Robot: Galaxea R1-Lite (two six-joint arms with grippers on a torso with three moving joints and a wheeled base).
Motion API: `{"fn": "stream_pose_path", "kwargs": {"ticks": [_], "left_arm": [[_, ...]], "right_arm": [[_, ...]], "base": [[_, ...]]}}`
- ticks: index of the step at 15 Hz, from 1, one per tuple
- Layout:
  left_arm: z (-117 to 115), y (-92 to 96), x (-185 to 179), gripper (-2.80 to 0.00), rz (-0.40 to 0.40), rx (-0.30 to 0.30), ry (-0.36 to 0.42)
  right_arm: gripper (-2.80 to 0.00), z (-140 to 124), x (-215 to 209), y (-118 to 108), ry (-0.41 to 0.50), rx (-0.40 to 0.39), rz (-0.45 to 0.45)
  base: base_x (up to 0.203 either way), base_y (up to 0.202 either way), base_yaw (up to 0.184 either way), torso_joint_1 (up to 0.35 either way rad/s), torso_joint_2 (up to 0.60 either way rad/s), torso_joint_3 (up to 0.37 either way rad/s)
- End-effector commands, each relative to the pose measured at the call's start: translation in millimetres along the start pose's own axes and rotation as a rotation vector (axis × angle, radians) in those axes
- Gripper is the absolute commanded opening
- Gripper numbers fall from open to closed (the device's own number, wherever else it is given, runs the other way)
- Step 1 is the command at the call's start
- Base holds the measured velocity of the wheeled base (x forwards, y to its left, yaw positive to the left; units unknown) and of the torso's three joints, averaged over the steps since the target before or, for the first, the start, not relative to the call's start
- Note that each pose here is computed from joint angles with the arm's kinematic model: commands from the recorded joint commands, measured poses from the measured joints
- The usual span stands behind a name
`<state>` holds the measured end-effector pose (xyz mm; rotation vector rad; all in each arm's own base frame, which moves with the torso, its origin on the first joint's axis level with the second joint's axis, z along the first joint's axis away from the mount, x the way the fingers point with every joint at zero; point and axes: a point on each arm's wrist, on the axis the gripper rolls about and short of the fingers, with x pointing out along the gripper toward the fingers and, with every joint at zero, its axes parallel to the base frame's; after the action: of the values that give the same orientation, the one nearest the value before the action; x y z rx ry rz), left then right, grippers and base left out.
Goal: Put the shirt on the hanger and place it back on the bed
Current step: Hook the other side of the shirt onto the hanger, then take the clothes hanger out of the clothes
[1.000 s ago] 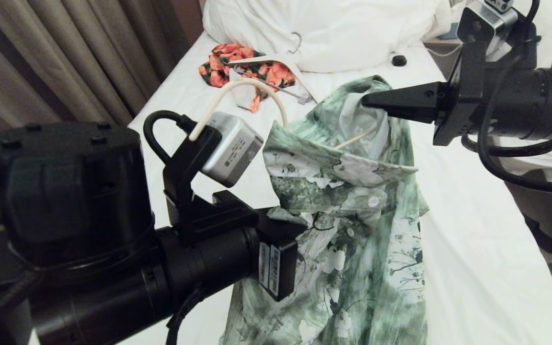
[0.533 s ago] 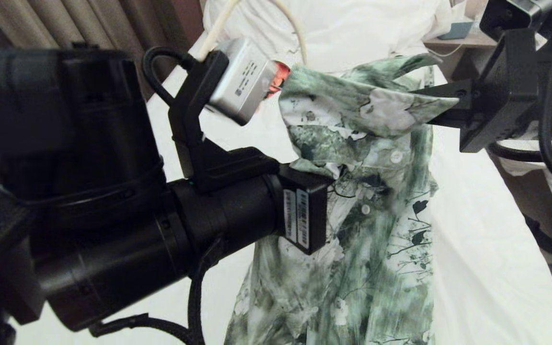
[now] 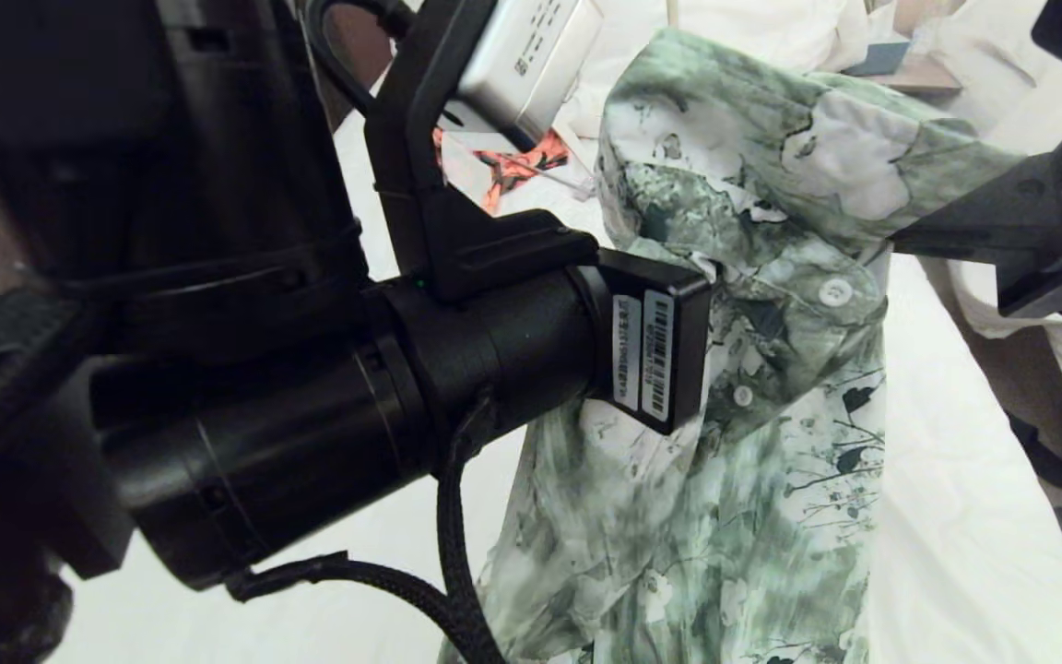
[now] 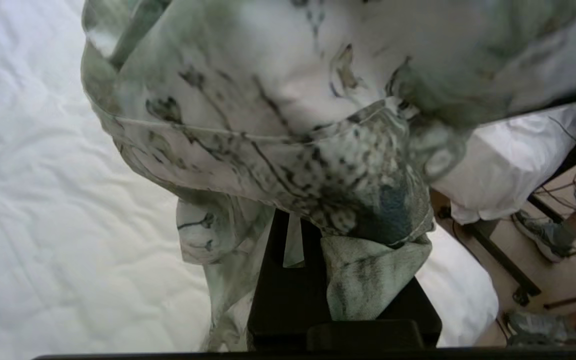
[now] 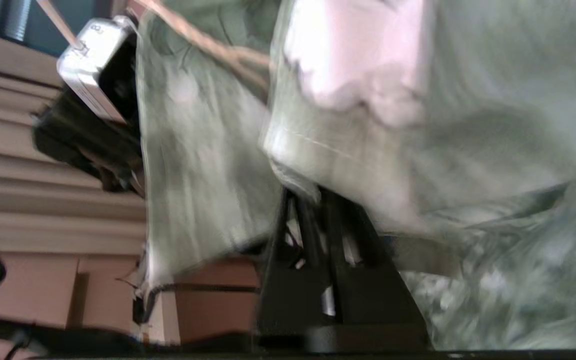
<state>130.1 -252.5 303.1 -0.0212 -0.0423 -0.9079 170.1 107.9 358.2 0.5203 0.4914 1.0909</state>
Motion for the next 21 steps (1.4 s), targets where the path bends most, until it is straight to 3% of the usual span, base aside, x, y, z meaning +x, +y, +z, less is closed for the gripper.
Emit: {"fn": "stream_pose_path", "kwargs": {"ticks": [1, 7, 10, 11, 12, 14, 16, 18, 21], "left_arm": [[7.6, -5.4, -3.9, -2.8, -0.001, 0.003, -0.026], [36.4, -5.8, -25.2, -2.8, -0.005, -0.003, -0.119], [31.8, -13.8, -27.3, -2.8, -0.037, -0.001, -0.094], [27.3, -17.4, -23.7, -2.8, -0.047, 0.003, -0.077], [22.0, -21.3, -18.4, -2.8, -0.054, 0.007, -0.059], [15.0, -27.1, -7.2, -2.8, -0.063, 0.013, -0.036], [10.0, -34.4, 0.3, -2.8, -0.08, 0.018, -0.018], [5.2, -38.8, 9.0, -2.8, -0.086, 0.027, 0.014], [-6.3, -46.1, 22.9, -2.8, -0.098, 0.037, 0.067]], "right_arm": [[0.0, -1.3, -9.4, 8.3, -0.013, -0.013, 0.012], [0.0, -8.5, -45.2, 35.7, -0.074, -0.044, -0.008], [0.0, 2.8, -64.9, 57.4, -0.164, -0.099, -0.003], [-0.41, 11.8, -70.0, 66.5, -0.194, -0.12, 0.003], [-2.8, 21.0, -73.0, 74.0, -0.213, -0.134, 0.007], [-2.8, 41.0, -70.9, 82.6, -0.226, -0.133, -0.01], [-2.8, 56.3, -52.0, 71.2, -0.179, -0.097, -0.074], [-2.8, 58.1, -36.8, 54.3, -0.136, -0.094, -0.168], [-2.8, 55.1, -37.1, 53.7, -0.116, -0.102, -0.183]], "base": [[0.0, 0.0, 0.0, 0.0, 0.0, 0.0], [0.0, 0.0, 0.0, 0.0, 0.0, 0.0], [0.0, 0.0, 0.0, 0.0, 0.0, 0.0], [0.0, 0.0, 0.0, 0.0, 0.0, 0.0], [0.0, 0.0, 0.0, 0.0, 0.0, 0.0], [0.0, 0.0, 0.0, 0.0, 0.0, 0.0], [0.0, 0.0, 0.0, 0.0, 0.0, 0.0], [0.0, 0.0, 0.0, 0.0, 0.0, 0.0], [0.0, 0.0, 0.0, 0.0, 0.0, 0.0]]}}
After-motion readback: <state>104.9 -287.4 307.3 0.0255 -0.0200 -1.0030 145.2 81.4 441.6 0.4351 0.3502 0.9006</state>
